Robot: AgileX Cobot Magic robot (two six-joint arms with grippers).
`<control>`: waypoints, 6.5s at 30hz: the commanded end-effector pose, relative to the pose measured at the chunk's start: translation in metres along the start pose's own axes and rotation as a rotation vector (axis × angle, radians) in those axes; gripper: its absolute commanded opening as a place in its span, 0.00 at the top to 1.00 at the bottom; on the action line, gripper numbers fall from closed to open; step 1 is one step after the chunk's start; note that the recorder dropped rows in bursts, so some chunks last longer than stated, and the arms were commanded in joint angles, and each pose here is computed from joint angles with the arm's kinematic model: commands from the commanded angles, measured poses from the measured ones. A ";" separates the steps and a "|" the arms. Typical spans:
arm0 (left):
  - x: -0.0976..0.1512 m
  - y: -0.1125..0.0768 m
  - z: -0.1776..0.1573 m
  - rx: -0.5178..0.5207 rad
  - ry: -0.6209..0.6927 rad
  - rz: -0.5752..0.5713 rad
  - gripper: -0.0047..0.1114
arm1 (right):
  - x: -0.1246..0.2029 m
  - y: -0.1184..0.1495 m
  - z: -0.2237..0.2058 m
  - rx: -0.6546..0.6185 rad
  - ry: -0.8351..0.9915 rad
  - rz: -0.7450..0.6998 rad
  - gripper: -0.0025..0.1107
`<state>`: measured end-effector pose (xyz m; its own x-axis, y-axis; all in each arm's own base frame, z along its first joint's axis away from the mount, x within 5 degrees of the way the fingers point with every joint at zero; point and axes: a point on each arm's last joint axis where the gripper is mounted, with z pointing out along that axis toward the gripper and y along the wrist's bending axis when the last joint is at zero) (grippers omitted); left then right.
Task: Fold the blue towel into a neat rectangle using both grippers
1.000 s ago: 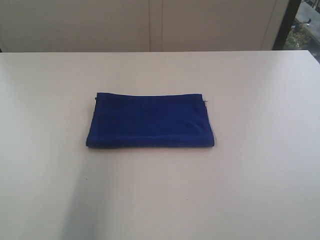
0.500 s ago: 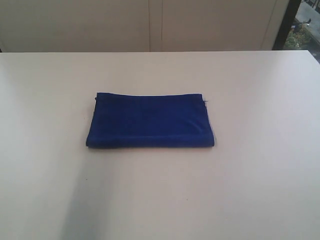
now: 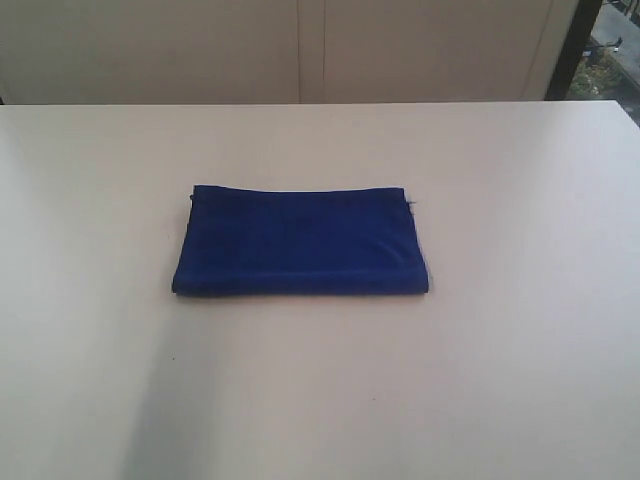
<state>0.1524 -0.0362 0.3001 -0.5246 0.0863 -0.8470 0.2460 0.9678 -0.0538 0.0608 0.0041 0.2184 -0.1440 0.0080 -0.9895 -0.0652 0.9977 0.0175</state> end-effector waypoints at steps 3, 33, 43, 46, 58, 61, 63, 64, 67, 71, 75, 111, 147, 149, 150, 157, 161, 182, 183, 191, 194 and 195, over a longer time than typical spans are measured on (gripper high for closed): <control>0.001 0.000 -0.001 -0.001 -0.002 -0.008 0.96 | 0.028 -0.001 0.005 0.011 0.081 -0.004 0.98; 0.001 0.000 -0.001 -0.001 -0.002 -0.008 0.96 | 0.036 -0.001 0.005 0.013 0.149 -0.001 0.98; 0.001 0.000 -0.001 -0.001 -0.002 -0.008 0.96 | 0.036 -0.001 0.005 0.013 0.149 -0.001 0.98; 0.001 0.000 -0.001 -0.001 -0.002 -0.008 0.96 | 0.036 -0.001 0.005 0.013 0.149 -0.001 0.98; 0.001 0.000 -0.003 0.000 -0.008 -0.008 0.96 | 0.036 -0.001 0.005 0.013 0.149 -0.001 0.98; 0.001 0.000 -0.008 -0.002 -0.028 0.026 0.96 | 0.036 -0.001 0.005 0.013 0.147 -0.001 0.98; 0.000 0.000 -0.012 -0.005 -0.045 0.068 0.96 | 0.036 -0.001 0.005 0.012 0.147 0.002 0.98; 0.000 -0.001 -0.015 -0.005 -0.054 0.086 0.96 | 0.036 -0.001 0.005 0.012 0.147 0.002 0.98; 0.003 -0.001 -0.024 -0.015 -0.060 0.167 0.96 | 0.036 -0.001 0.005 0.012 0.147 0.002 0.98; 0.017 0.003 -0.037 -0.045 -0.033 0.164 0.96 | 0.036 -0.001 0.005 0.012 0.147 0.002 0.98; 0.037 0.008 -0.044 -0.104 -0.053 0.122 0.96 | 0.036 -0.001 0.005 0.012 0.147 0.002 0.98; 0.156 0.007 -0.037 -0.166 -0.101 0.142 0.96 | 0.036 -0.001 0.005 0.012 0.147 0.002 0.98; 0.172 0.012 -0.018 -0.176 -0.160 0.004 0.96 | 0.036 -0.001 0.005 0.012 0.147 0.002 0.98; 0.172 0.012 -0.018 -0.176 -0.160 0.004 0.96 | 0.036 -0.001 0.005 0.012 0.147 0.002 0.98; 0.172 0.012 -0.018 -0.176 -0.160 0.004 0.96 | 0.036 -0.001 0.005 0.012 0.147 0.002 0.98; 0.172 0.012 -0.018 -0.176 -0.160 0.004 0.96 | 0.036 -0.001 0.005 0.012 0.147 0.002 0.98; 0.172 0.012 -0.018 -0.176 -0.160 0.004 0.96 | 0.036 -0.001 0.005 0.012 0.147 0.002 0.98; 0.172 0.012 -0.018 -0.176 -0.160 0.004 0.96 | 0.036 -0.001 0.005 0.012 0.147 0.002 0.98; 0.172 0.012 -0.018 -0.176 -0.160 0.004 0.96 | 0.036 -0.001 0.005 0.012 0.147 0.002 0.98; 0.172 0.012 -0.018 -0.176 -0.160 0.004 0.96 | 0.036 -0.001 0.005 0.012 0.147 0.002 0.98; 0.172 0.012 -0.018 -0.176 -0.160 0.004 0.96 | 0.036 -0.001 0.005 0.012 0.147 0.002 0.98; 0.172 0.012 -0.018 -0.176 -0.160 0.004 0.96 | 0.036 -0.001 0.005 0.012 0.147 0.002 0.98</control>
<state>0.0501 -0.0060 0.1650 -0.3845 0.0697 -0.9205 0.0989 0.9945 0.0340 0.0606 0.0041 0.1833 -0.2891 0.0014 -0.9573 -0.0614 0.9979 0.0200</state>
